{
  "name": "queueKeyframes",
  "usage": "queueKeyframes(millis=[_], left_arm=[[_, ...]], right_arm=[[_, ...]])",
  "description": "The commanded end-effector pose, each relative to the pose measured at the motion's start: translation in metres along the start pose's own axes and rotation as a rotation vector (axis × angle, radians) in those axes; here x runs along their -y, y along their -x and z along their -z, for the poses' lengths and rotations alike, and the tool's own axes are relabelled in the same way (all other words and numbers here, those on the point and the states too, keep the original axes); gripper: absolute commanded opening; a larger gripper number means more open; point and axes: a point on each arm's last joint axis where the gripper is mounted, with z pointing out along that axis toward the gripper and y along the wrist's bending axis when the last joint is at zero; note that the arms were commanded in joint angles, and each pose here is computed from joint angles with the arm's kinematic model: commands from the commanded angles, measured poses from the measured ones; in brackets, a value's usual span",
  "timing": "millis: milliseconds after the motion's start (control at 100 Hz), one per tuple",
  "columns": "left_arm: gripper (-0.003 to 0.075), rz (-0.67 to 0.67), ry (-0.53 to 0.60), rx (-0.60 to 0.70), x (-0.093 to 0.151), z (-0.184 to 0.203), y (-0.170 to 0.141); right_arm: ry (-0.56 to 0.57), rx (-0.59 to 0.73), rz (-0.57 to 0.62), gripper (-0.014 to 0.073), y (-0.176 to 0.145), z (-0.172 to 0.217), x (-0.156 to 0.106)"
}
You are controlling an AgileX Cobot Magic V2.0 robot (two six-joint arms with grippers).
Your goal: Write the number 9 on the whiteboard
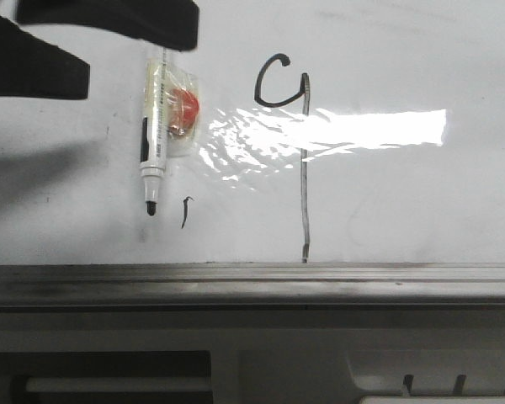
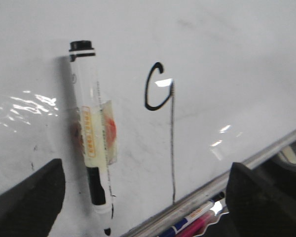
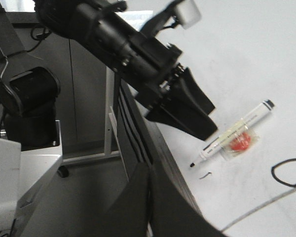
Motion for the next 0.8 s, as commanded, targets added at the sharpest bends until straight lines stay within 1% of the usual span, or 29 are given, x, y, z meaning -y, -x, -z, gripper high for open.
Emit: queueKeyframes(millis=[0, 100, 190, 260, 290, 310, 340, 350, 380, 430, 450, 500, 610, 790], left_arm=[[0.0607, -0.019, -0.084, 0.070, 0.005, 0.025, 0.005], [0.0584, -0.013, -0.110, 0.131, -0.001, 0.051, -0.001], [0.0510, -0.007, -0.139, 0.193, -0.006, 0.073, -0.009], [0.0415, -0.005, -0.159, 0.234, -0.011, 0.087, -0.015], [0.0356, -0.004, -0.168, 0.253, -0.013, 0.093, -0.018], [0.0331, -0.003, -0.168, 0.254, -0.014, 0.094, -0.021], [0.0267, -0.003, -0.174, 0.265, -0.016, 0.097, -0.024], [0.0242, -0.003, -0.173, 0.263, -0.018, 0.098, -0.027], [0.0202, -0.003, -0.173, 0.264, -0.019, 0.099, -0.030], [0.0100, -0.003, -0.173, 0.264, -0.023, 0.100, -0.037], [0.0075, -0.003, -0.171, 0.259, -0.024, 0.100, -0.039], [-0.0016, 0.007, -0.175, 0.251, -0.026, 0.100, -0.045], [-0.0020, 0.020, -0.196, 0.235, -0.026, 0.099, -0.050], [-0.0020, 0.021, -0.193, 0.236, -0.026, 0.099, -0.050]], right_arm=[[-0.126, 0.075, -0.002, -0.0066, 0.002, 0.013, 0.007], [-0.213, 0.042, -0.024, -0.0066, -0.018, 0.025, 0.007], [-0.218, -0.006, -0.021, -0.0066, -0.033, 0.033, 0.001], [-0.197, -0.040, -0.022, -0.0066, -0.042, 0.039, -0.005], [-0.188, -0.051, -0.022, -0.0066, -0.045, 0.041, -0.007], [-0.180, -0.066, -0.022, -0.0066, -0.047, 0.043, -0.008], [-0.169, -0.084, -0.023, -0.0066, -0.049, 0.044, -0.010], [-0.166, -0.089, -0.024, -0.0066, -0.050, 0.044, -0.010], [-0.156, -0.107, -0.025, -0.0069, -0.052, 0.045, -0.012], [-0.145, -0.127, -0.026, -0.0069, -0.054, 0.046, -0.013], [-0.141, -0.136, -0.027, -0.0069, -0.055, 0.046, -0.014], [-0.136, -0.146, -0.028, -0.0069, -0.055, 0.046, -0.014], [-0.131, -0.154, -0.029, -0.0069, -0.056, 0.046, -0.014], [-0.131, -0.154, -0.029, -0.0069, -0.056, 0.046, -0.014]])
